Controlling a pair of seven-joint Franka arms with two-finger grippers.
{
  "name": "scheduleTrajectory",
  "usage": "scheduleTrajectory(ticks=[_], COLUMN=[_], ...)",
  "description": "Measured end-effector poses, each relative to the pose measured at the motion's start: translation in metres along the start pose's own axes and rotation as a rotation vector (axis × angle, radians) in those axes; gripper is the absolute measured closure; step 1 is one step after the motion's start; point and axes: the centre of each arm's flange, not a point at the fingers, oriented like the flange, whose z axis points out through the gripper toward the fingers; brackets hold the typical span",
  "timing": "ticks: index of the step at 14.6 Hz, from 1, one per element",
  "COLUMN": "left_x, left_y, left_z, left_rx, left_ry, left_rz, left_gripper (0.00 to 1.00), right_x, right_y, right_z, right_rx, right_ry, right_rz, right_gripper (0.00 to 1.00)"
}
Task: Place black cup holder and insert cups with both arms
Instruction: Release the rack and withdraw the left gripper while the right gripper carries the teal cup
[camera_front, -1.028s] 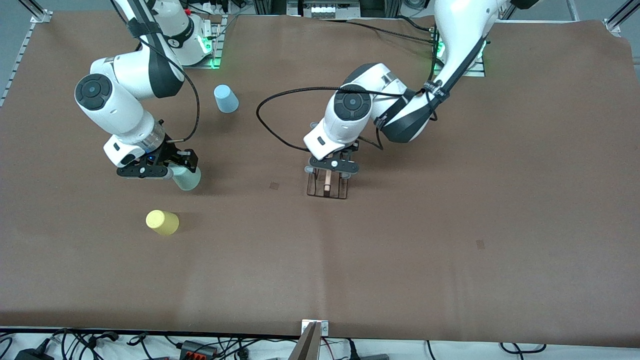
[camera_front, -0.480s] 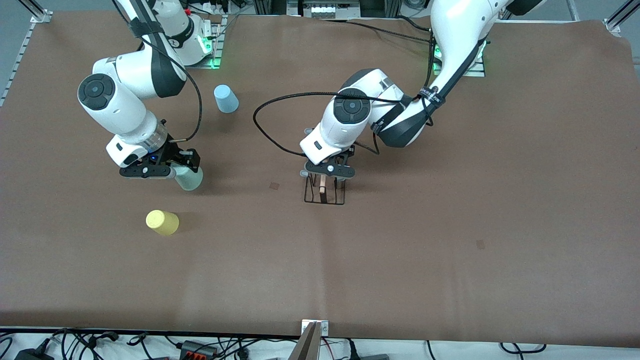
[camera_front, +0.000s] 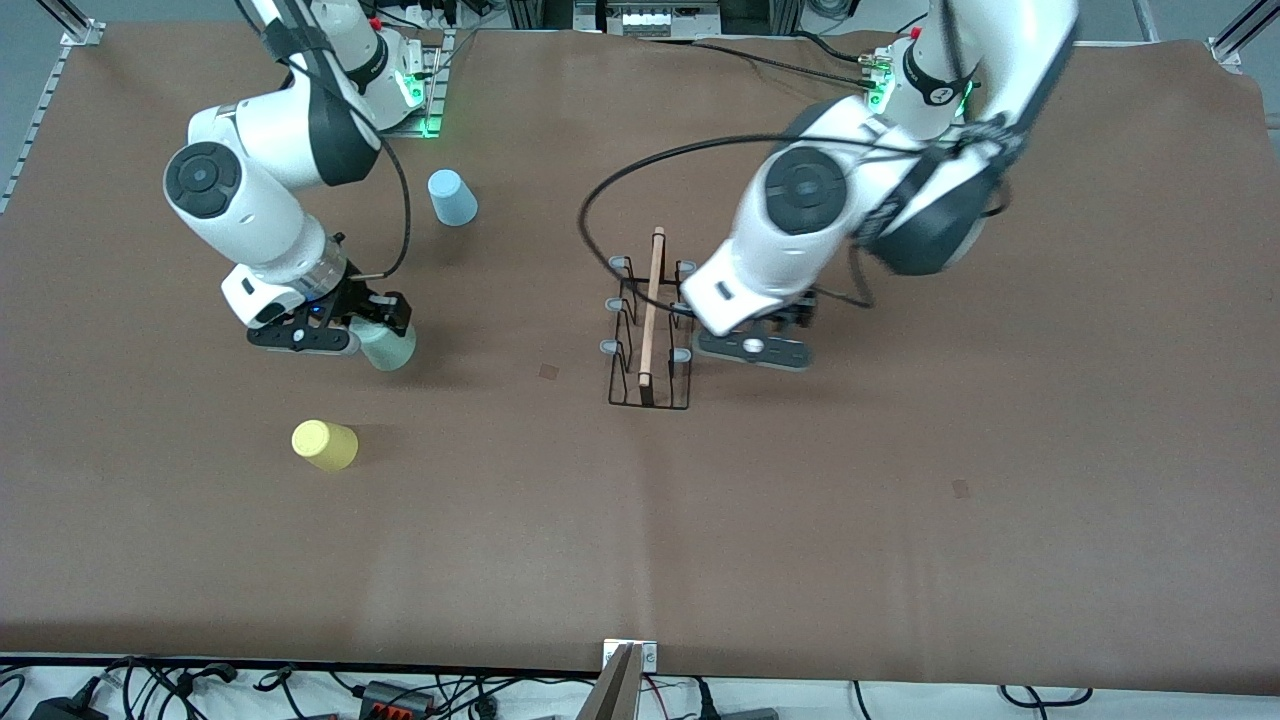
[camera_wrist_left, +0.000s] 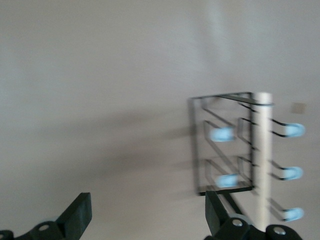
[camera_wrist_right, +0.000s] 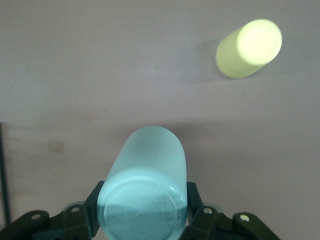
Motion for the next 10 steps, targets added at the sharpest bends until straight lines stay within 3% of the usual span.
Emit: scheduleTrajectory(ticks=[4,7,10], left_x=[0.011,0.014,0.003], left_y=[-0.151,-0.255,-0.311], left_z=[-0.052,-0.072,-0.097], left_rx=[0.024,0.017,0.013], left_ry=[0.021,0.054,0.05], left_rz=[0.013,-0.02,-0.072], left_gripper=[0.0,0.0,0.0], right_x=[-0.061,-0.114,-0.159], right_y=[-0.095,-0.167,-0.215], right_z=[-0.03,-0.046,-0.055], right_rx=[0.018,0.101,0.146], right_ry=[-0.001,-0.05,-0.069], right_rz=[0.165,0.288,0.344], right_gripper=[0.33,0.33,0.33])
